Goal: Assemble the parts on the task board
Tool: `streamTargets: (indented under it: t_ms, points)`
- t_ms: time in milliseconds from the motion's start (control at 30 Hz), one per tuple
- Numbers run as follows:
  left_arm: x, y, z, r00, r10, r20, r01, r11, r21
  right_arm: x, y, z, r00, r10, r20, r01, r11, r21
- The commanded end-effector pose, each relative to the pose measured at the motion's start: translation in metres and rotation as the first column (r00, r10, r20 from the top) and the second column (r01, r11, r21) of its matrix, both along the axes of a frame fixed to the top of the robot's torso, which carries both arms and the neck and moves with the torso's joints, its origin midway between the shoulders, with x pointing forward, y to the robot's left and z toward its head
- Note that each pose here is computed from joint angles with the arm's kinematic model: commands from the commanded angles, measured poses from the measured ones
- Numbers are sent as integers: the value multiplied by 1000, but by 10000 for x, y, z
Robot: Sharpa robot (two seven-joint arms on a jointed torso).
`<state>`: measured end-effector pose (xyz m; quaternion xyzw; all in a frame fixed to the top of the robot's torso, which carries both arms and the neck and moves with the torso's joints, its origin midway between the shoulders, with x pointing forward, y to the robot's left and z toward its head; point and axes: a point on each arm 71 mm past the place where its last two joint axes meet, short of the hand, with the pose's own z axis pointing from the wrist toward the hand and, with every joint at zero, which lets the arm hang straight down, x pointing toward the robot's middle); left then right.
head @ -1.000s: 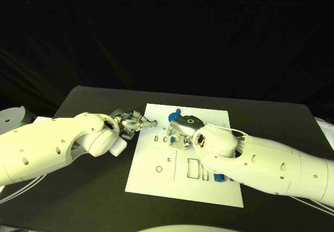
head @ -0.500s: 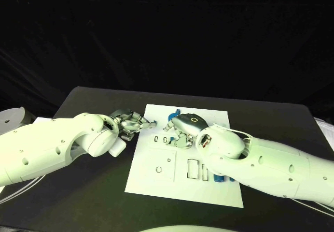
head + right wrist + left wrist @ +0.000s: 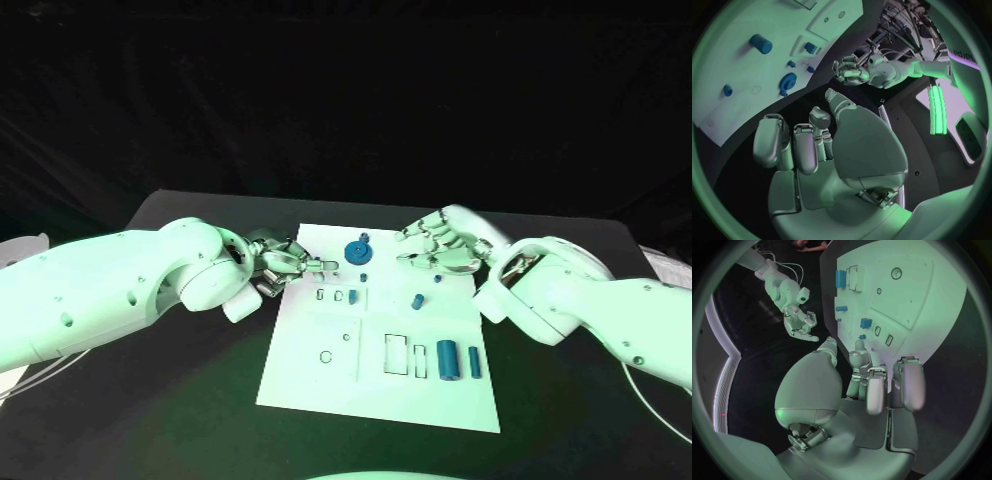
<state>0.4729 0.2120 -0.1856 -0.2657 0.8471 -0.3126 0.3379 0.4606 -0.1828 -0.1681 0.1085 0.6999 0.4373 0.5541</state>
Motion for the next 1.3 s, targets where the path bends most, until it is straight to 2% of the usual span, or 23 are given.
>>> streamTargets:
  t_ms: [33, 133, 267, 567, 867, 1300]
  points:
    - [30, -46, -21, 990, -122, -71, 133, 976, 174, 6, -172, 35, 990, -63, -125, 89, 973, 215]
    - [109, -109, -7, 984, -157, -83, 173, 948, 266, 5, -324, 53, 986, -97, -135, 126, 967, 221]
    - [212, -208, 20, 981, -182, -71, 195, 913, 357, -2, -437, 64, 983, -123, -136, 151, 965, 215]
    - [375, -475, 60, 975, -217, -54, 216, 856, 470, -15, -505, 75, 982, -140, -123, 162, 968, 194]
    - [467, -702, 36, 966, -248, -76, 252, 826, 504, -20, -491, 76, 984, -139, -115, 158, 971, 177]
    - [540, -881, -18, 954, -283, -96, 289, 791, 539, -27, -447, 75, 985, -129, -113, 147, 975, 165]
